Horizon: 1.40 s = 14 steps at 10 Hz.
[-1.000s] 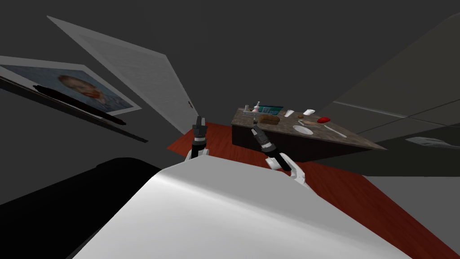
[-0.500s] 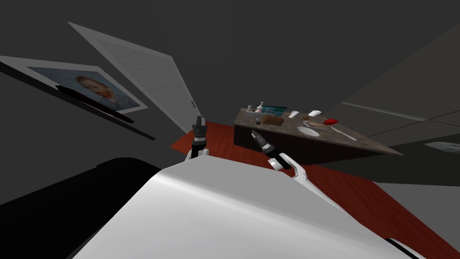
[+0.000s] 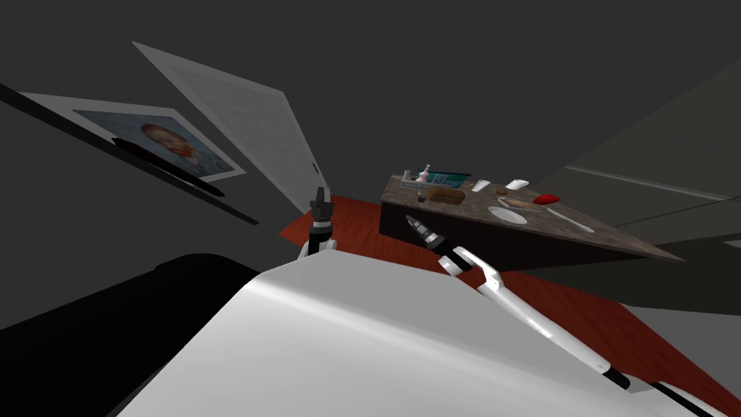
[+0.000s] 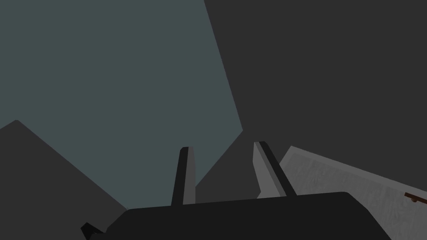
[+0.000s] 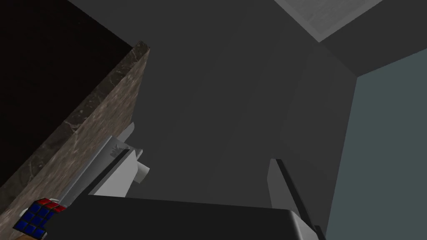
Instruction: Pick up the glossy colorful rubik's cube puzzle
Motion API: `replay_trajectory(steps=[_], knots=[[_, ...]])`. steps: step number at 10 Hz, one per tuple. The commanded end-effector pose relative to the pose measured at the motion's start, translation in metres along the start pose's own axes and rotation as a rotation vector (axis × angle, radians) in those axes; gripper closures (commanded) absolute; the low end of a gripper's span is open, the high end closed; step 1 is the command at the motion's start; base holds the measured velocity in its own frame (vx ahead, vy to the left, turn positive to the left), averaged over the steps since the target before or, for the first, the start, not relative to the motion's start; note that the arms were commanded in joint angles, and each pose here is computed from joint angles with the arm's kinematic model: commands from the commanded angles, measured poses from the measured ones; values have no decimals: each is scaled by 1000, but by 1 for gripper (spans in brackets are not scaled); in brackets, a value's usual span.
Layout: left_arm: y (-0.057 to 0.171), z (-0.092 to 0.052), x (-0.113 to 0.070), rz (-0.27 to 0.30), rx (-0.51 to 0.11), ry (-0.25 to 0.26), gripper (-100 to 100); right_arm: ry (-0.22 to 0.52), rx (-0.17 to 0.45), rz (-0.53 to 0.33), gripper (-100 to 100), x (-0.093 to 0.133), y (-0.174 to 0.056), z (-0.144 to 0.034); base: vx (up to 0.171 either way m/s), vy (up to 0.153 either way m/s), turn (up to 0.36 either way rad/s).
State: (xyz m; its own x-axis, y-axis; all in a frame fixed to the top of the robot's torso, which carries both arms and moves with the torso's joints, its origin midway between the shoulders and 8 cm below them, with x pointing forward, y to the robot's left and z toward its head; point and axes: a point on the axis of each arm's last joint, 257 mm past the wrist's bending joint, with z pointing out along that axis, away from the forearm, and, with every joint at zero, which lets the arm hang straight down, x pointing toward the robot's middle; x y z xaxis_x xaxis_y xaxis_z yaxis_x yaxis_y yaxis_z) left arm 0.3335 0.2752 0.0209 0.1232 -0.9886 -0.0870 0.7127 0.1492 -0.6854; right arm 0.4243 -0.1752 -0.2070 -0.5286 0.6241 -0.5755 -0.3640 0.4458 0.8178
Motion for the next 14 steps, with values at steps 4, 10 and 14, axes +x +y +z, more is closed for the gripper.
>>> replay_trajectory(steps=[4,10,14], knots=[[0,0,0,0,0,0,0,78,157,-92,-100,-3,-65,-30,47,67,48],[0,0,0,0,0,0,0,166,381,-227,-100,-26,-148,-88,70,67,38],[0,0,0,0,0,0,0,191,454,-272,-100,-39,-172,-111,55,33,14]])
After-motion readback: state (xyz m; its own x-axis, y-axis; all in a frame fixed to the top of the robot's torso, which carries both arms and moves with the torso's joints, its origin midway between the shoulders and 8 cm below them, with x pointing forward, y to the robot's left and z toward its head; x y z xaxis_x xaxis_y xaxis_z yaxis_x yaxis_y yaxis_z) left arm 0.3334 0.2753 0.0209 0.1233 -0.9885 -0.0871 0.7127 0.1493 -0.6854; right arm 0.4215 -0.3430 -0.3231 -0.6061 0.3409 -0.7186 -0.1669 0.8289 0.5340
